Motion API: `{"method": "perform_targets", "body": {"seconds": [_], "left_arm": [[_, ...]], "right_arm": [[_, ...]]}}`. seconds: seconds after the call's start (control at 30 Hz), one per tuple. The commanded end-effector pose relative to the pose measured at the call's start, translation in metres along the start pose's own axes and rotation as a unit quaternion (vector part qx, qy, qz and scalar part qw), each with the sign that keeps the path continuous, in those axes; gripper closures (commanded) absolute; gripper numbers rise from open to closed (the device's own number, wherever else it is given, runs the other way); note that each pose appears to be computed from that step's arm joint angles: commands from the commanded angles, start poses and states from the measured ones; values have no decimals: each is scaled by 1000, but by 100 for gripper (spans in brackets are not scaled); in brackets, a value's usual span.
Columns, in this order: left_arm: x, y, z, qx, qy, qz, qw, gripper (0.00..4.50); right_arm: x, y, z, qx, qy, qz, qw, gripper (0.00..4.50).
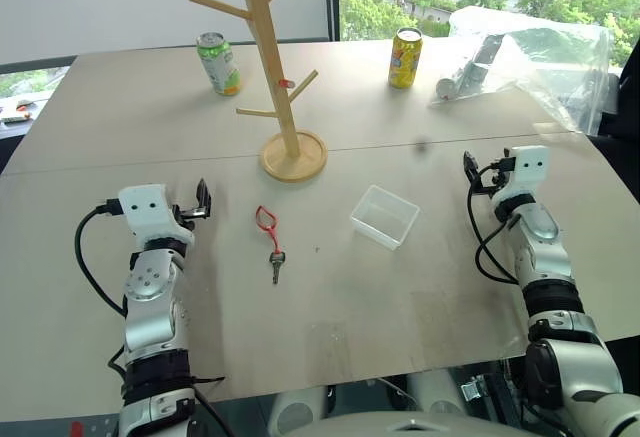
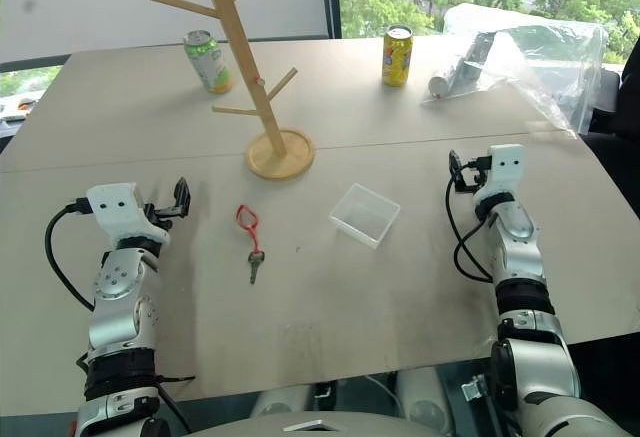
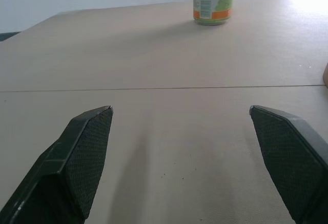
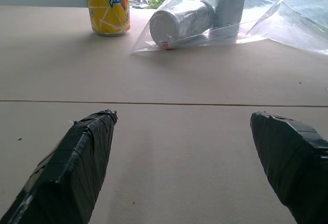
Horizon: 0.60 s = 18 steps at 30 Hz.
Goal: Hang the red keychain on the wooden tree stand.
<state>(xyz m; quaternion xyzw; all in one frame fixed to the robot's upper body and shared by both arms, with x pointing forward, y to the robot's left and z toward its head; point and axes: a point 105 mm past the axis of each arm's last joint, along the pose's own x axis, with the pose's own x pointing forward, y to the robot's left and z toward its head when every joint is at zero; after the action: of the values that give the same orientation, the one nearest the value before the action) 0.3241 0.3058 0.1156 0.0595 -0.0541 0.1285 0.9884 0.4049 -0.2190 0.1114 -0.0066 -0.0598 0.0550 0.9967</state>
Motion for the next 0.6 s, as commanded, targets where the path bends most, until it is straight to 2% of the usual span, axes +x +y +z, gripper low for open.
{"method": "perform_targets", "body": {"seconds": [0.03,0.6], "left_arm": [[1,3,15,-3,-28,4,1000,7],[0,1,15,-10,-27,-2,1000,7]], "right_arm": [[1,-2,16,-4,-33,-2,999,0],[1,-2,15,-4,-31,-3,999,0]]}}
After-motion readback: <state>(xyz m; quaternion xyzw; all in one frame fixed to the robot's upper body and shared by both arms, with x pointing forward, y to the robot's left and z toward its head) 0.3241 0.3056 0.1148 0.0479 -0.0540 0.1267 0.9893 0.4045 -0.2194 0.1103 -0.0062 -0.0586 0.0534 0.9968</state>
